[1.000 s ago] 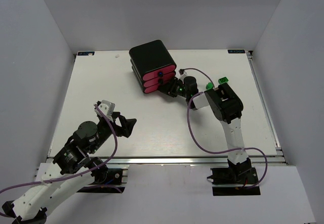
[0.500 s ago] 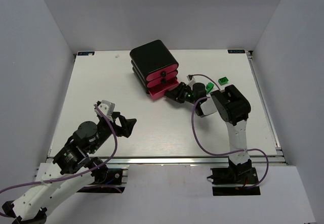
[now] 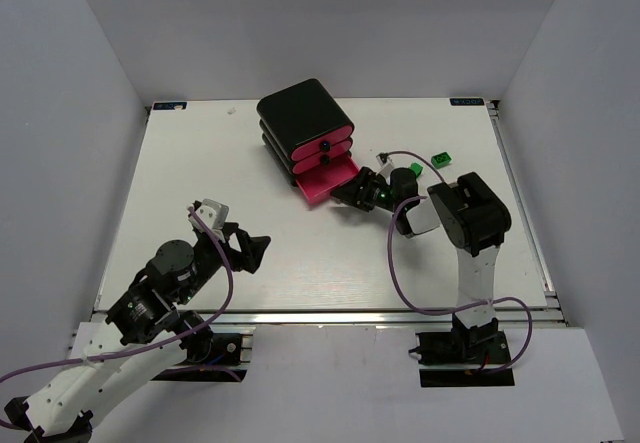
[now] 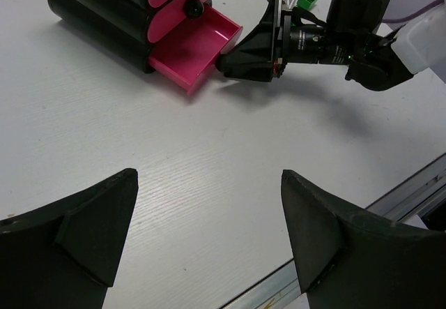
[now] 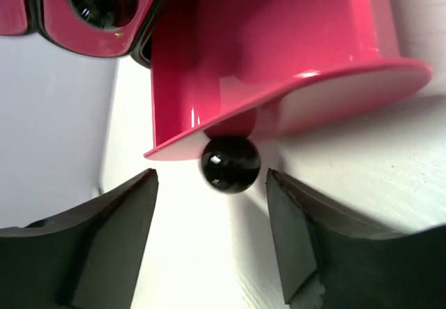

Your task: Sort the legos into containers by color

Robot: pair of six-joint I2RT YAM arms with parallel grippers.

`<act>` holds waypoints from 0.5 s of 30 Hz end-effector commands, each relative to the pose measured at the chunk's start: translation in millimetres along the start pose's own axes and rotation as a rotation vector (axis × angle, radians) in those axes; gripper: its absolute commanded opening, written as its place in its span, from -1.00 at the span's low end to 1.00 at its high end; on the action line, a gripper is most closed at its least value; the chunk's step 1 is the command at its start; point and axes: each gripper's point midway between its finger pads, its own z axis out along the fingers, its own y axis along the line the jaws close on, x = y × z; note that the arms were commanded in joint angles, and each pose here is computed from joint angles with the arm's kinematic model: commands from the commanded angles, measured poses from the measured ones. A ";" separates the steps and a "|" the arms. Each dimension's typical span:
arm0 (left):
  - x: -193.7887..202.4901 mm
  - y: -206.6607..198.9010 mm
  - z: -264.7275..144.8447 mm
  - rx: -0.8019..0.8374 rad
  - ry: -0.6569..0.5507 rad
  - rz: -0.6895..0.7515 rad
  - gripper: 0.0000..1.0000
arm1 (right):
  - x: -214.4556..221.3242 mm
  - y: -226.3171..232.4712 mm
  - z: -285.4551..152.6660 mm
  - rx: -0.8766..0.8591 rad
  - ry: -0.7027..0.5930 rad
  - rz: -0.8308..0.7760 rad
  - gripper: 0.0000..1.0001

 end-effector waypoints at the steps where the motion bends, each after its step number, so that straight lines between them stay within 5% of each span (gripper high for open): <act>1: 1.5 -2.8 1.6 0.017 0.003 0.001 0.86 | -4.9 9.9 -9.4 0.001 0.028 -0.125 0.42; 10: -1.5 -12.7 1.5 0.072 -0.008 0.002 0.84 | 5.2 14.4 -69.0 0.151 0.177 -0.373 0.48; 15: -2.9 -18.0 -0.1 0.104 -0.016 0.001 0.70 | -28.3 23.8 -111.0 0.309 0.174 -0.675 0.32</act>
